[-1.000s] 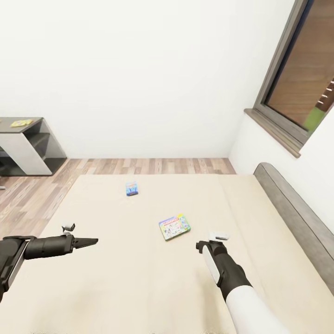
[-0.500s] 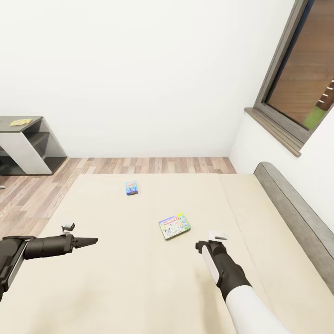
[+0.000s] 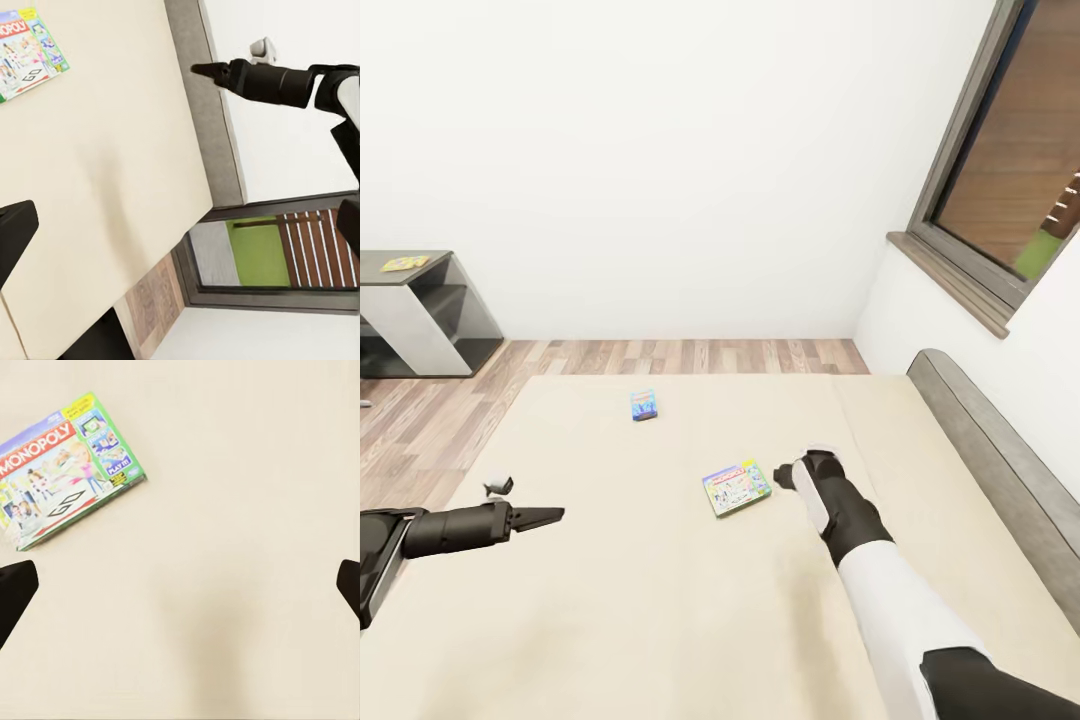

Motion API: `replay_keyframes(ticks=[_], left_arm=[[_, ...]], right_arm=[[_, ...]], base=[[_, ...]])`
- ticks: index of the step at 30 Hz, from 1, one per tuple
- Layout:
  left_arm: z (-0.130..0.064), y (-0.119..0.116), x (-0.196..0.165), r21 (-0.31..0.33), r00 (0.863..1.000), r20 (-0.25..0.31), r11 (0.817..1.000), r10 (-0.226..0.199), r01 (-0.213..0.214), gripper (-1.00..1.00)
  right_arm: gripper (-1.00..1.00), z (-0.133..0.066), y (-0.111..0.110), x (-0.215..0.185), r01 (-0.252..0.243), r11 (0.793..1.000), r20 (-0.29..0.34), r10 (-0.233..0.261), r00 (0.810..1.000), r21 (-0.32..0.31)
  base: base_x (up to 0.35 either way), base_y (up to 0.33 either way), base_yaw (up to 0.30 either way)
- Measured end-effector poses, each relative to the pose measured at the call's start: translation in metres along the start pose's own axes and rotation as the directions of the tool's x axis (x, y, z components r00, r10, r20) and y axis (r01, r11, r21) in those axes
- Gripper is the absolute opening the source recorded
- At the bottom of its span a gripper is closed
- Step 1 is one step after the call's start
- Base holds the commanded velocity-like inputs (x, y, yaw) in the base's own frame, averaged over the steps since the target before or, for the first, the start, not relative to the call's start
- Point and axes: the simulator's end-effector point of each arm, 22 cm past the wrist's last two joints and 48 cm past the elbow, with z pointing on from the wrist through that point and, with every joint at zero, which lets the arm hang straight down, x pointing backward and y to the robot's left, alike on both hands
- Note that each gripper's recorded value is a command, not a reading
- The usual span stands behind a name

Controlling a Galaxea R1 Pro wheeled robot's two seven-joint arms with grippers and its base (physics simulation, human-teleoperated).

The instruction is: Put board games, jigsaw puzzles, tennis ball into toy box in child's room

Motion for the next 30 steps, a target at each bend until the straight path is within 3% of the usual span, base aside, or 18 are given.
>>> replay_keyframes(ticks=[3, 6, 10, 17, 30], left_arm=[[0.000, 0.000, 0.000, 0.000, 1.000, 0.001, 1.000, -0.001, 0.001, 1.00], [0.000, 0.000, 0.000, 0.000, 1.000, 0.001, 1.000, -0.002, 0.002, 1.00], [0.000, 0.000, 0.000, 0.001, 1.000, 0.002, 1.000, -0.003, 0.003, 1.00], [0.000, 0.000, 0.000, 0.002, 1.000, 0.002, 1.000, -0.001, 0.001, 1.00], [0.001, 0.000, 0.000, 0.002, 1.000, 0.001, 1.000, 0.001, -0.001, 1.00]], right_arm=[[1.00, -0.012, 0.008, -0.030, -0.011, 1.000, 0.011, 0.012, 1.000, -0.028], [1.00, -0.033, 0.020, -0.084, -0.018, 0.998, 0.046, 0.020, 0.999, -0.059], [1.00, -0.046, 0.029, -0.125, 0.004, 0.998, 0.028, -0.002, 1.000, -0.064], [1.00, -0.051, 0.033, -0.137, 0.024, 0.998, -0.041, -0.027, 0.999, -0.056], [1.00, -0.052, 0.034, -0.138, 0.029, 0.998, -0.052, -0.032, 0.998, -0.058]], base=[[0.000, 0.000, 0.000], [0.000, 0.000, 0.000], [0.000, 0.000, 0.000], [0.000, 0.000, 0.000], [0.000, 0.000, 0.000]])
